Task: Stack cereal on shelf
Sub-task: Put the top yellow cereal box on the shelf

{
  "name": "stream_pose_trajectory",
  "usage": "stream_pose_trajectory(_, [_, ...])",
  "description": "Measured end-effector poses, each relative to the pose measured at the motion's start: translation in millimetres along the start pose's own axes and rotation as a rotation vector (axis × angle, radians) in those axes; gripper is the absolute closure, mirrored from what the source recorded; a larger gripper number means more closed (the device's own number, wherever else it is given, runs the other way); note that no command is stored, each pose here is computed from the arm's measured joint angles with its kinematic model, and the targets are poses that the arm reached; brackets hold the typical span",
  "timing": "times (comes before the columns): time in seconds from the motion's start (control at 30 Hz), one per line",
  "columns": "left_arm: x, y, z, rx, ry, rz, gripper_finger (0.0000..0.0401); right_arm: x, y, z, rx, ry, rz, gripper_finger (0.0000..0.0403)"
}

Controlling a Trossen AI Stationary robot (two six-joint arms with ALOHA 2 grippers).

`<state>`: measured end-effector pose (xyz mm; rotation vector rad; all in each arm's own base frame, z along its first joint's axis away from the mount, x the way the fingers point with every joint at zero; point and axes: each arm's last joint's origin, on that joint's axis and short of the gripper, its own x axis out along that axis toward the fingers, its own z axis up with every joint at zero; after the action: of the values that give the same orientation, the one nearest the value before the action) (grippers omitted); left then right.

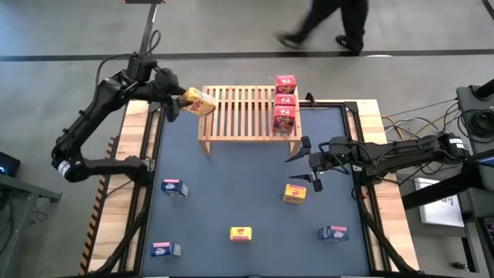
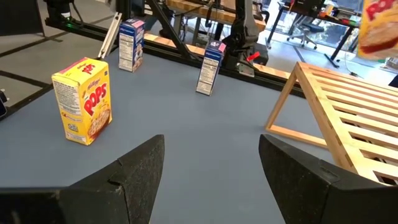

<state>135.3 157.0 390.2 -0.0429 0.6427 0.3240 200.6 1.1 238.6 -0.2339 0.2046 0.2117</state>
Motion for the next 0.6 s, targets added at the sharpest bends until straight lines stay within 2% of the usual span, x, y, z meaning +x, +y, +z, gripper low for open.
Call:
stream_pose_trajectory(0.2, [32.6, 19.0, 16.9, 0.031, -0.020, -0.042, 0.0237, 0.0, 0.0, 0.0, 0.001, 0.000, 0.000, 0.0152])
stream_pose_trajectory(0.43, [53.7, 40.1, 45.7, 0.065, -0.040, -0.075, 0.0237, 0.0, 0.3, -0.7, 0.008, 0.007, 0.003, 0.0152])
stream_pose_trajectory(0.6, [72.4, 47.8, 59.2, 0.069, 0.043, -0.125, 0.0237, 0.0, 0.4, -1.3, 0.027, 0.012, 0.004, 0.0152])
